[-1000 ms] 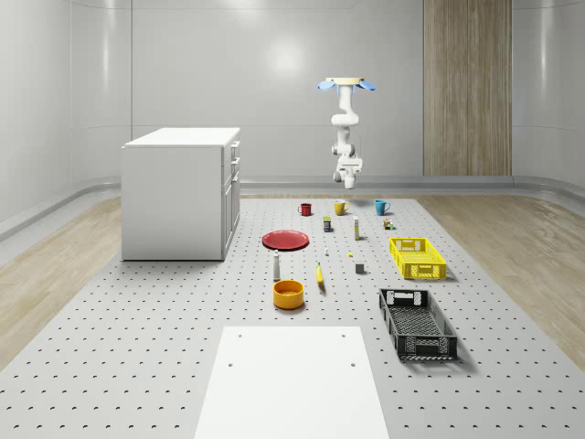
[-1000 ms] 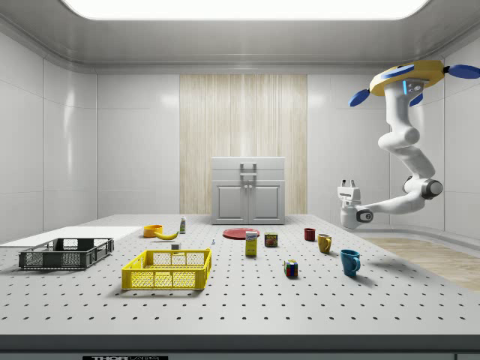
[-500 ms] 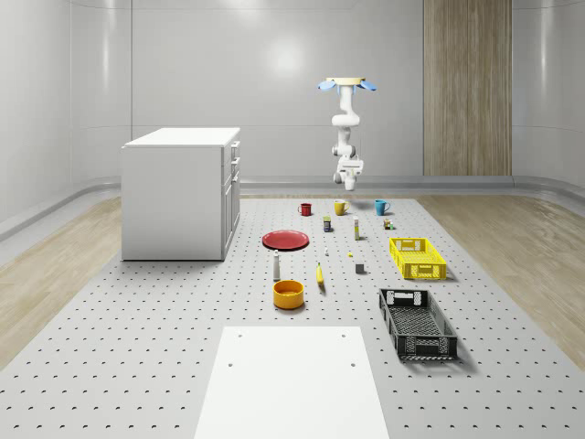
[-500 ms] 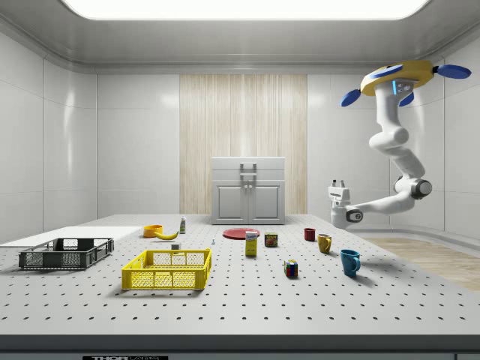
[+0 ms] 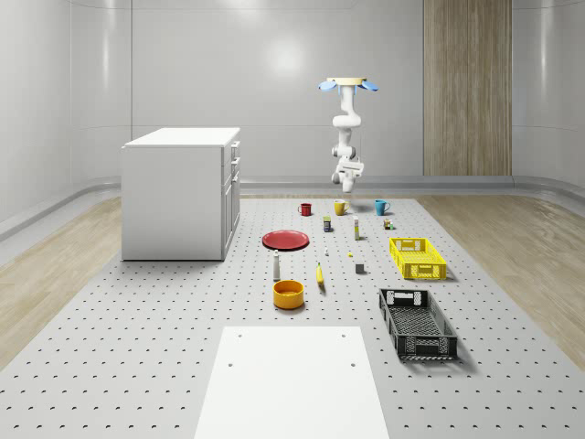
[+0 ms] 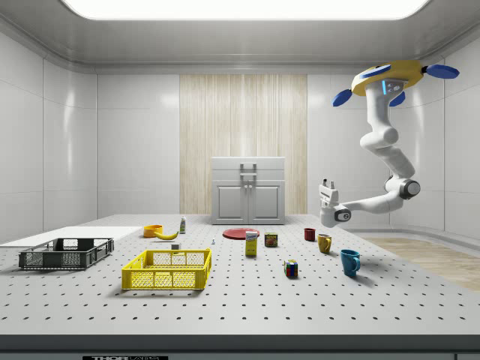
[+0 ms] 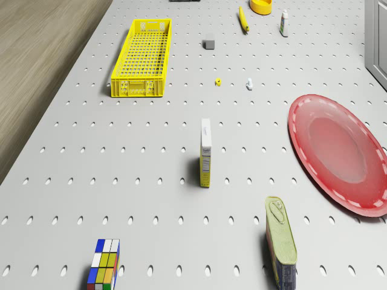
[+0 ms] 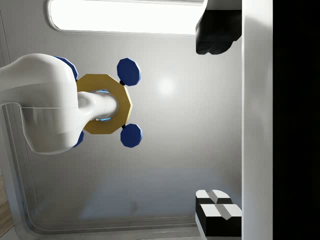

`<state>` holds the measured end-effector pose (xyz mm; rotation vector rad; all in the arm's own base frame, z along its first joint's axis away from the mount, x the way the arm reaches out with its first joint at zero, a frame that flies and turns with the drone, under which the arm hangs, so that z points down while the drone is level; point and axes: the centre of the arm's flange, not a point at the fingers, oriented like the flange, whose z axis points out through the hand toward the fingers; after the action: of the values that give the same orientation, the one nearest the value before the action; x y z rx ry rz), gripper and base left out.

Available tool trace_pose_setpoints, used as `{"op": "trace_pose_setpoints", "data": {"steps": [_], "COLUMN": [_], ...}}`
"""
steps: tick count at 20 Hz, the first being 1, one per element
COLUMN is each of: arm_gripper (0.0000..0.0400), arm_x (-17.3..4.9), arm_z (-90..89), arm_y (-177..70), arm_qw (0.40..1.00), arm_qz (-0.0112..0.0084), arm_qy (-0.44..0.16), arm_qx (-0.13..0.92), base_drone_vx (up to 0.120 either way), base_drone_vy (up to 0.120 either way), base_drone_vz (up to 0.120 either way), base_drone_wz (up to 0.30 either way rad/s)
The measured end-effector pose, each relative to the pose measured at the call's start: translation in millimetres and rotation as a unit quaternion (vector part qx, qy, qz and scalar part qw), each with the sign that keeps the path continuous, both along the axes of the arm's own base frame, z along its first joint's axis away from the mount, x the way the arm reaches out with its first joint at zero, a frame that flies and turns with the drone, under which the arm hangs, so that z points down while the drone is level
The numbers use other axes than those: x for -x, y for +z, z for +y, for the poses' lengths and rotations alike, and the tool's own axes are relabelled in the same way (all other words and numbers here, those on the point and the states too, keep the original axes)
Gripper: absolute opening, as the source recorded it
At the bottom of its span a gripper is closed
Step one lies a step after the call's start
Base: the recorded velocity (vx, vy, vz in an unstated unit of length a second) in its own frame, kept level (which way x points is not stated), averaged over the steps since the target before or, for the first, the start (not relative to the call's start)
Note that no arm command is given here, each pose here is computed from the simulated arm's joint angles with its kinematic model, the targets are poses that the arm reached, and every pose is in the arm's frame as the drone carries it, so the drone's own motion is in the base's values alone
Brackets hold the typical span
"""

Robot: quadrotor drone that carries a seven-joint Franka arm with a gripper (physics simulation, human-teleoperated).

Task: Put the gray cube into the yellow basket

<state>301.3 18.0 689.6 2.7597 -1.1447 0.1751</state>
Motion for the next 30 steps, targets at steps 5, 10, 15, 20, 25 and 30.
{"op": "trace_pose_setpoints", "data": {"steps": [5, 10, 15, 20, 25, 30], "arm_gripper": [0.0400, 0.0400, 0.0400, 0.0400, 0.0400, 0.0400], "arm_x": [0.1, -0.6, -3.1, -5.2, -5.6, -5.6], "arm_z": [22.5, 61.2, 79.1, 42.5, 8.8, -7.1], "arm_y": [-7.1, -38.6, -115.3, -176.2, -194.0, -197.7], "arm_qw": [0.993, 0.932, 0.712, 0.412, 0.229, 0.148], "arm_qz": [-0.0016, -0.0024, -0.0015, 0.0001, 0.0009, 0.0011], "arm_qy": [-0.004, -0.011, -0.022, -0.030, -0.030, -0.028], "arm_qx": [0.119, 0.363, 0.702, 0.910, 0.973, 0.989], "base_drone_vx": [0.120, 0.120, 0.120, 0.120, 0.120, 0.120], "base_drone_vy": [0.000, 0.000, 0.000, 0.000, 0.000, 0.000], "base_drone_vz": [0.000, 0.000, 0.000, 0.000, 0.000, 0.000], "base_drone_wz": [0.000, 0.000, 0.000, 0.000, 0.000, 0.000]}}
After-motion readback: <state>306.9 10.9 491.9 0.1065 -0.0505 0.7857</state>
